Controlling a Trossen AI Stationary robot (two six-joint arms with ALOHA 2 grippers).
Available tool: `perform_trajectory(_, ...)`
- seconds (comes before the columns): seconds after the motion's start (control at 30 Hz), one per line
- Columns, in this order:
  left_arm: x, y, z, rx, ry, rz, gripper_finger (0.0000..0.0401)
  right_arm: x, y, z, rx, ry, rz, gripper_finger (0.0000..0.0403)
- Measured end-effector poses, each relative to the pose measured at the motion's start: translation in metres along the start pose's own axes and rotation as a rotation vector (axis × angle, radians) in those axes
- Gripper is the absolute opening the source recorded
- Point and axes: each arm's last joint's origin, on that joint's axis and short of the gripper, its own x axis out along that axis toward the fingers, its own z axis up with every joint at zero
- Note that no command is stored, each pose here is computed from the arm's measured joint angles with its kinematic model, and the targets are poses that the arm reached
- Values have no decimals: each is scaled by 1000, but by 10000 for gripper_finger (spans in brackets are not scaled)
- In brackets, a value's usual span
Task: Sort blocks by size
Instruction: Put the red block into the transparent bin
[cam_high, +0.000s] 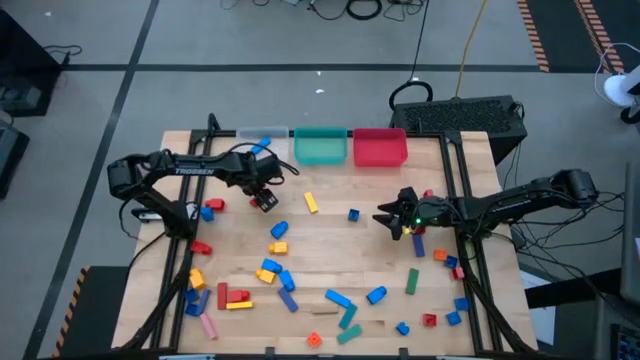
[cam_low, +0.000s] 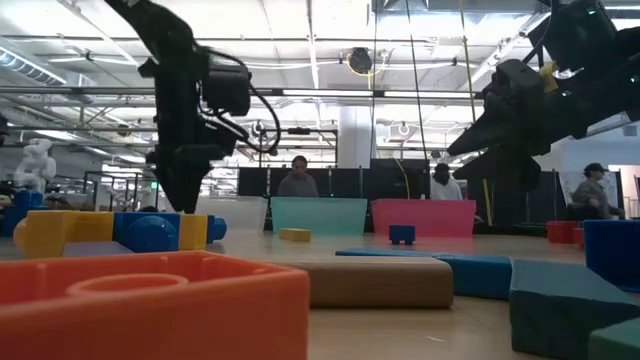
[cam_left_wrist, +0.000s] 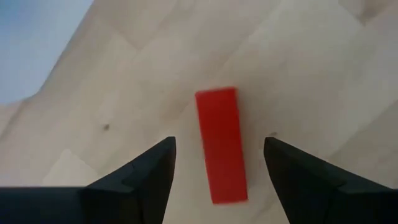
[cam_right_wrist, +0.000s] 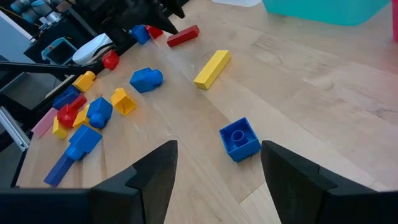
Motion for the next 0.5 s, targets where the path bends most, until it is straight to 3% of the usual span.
perform_trajectory(0.37, 20, 7, -9, -35, -18, -83, 246, 0, 0, 0, 4, -3, -4, 219)
perform_trajectory(0.5, 25, 7, -13, -41, -13, -85, 226, 0, 0, 0, 4, -3, -4, 219)
